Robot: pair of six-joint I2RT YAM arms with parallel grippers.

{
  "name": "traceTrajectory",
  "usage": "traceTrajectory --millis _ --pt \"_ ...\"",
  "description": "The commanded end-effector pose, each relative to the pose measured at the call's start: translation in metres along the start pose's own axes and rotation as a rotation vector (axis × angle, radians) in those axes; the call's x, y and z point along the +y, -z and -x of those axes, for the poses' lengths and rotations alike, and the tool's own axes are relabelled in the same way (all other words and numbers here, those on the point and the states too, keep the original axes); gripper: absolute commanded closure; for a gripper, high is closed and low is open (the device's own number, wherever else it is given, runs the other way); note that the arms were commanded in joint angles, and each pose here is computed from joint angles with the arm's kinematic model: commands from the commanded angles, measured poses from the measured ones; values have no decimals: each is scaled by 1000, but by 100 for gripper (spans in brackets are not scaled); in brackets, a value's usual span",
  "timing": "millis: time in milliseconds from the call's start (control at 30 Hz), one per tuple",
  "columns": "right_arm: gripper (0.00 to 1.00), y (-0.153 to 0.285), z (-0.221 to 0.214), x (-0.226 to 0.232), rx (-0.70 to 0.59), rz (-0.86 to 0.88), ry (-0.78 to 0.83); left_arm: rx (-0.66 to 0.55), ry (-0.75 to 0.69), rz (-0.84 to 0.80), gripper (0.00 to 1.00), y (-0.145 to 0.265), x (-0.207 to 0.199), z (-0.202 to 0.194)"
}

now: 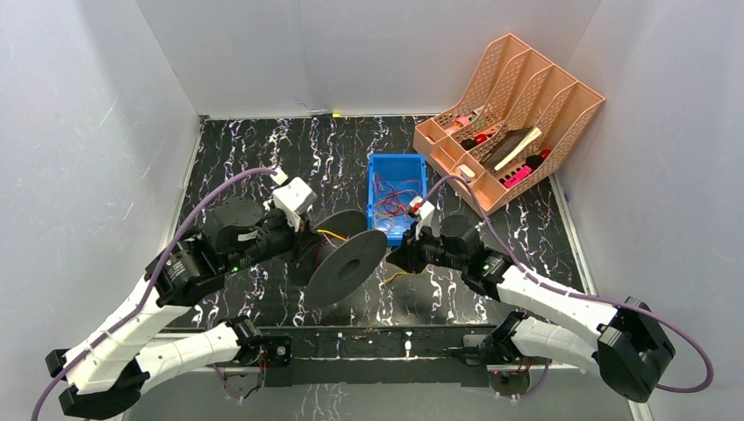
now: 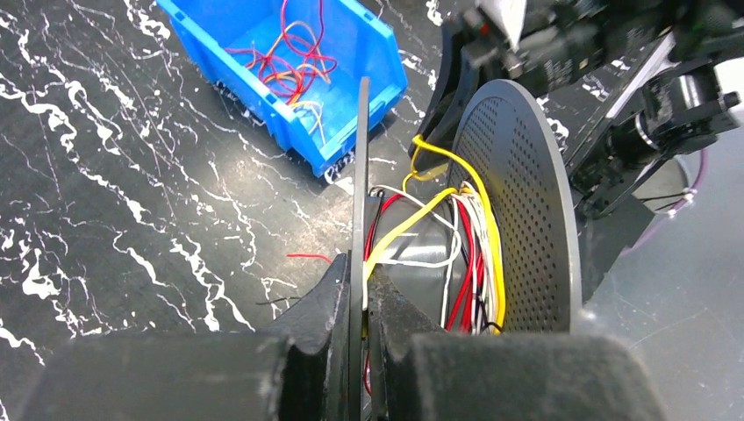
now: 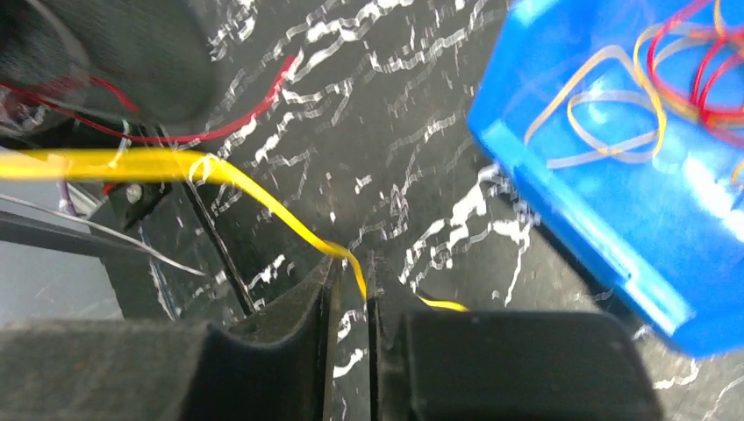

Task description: Wrap the cables

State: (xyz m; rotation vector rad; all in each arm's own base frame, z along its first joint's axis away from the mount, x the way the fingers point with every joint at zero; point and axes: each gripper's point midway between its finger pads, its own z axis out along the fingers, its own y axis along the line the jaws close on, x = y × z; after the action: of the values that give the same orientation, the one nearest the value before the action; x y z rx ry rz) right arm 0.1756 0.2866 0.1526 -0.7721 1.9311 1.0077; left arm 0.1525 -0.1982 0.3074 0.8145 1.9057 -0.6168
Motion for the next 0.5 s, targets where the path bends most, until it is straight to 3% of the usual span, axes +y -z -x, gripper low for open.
traceTrajectory --millis 0,200,467 --pt "73 -2 -1 5 -52 49 -77 -216 29 -56 100 33 -12 55" --pt "61 5 -8 13 -40 91 -80 -227 37 -34 100 34 -8 58" --pt "48 27 -4 -9 -83 -69 -44 -221 37 -28 100 33 -8 60"
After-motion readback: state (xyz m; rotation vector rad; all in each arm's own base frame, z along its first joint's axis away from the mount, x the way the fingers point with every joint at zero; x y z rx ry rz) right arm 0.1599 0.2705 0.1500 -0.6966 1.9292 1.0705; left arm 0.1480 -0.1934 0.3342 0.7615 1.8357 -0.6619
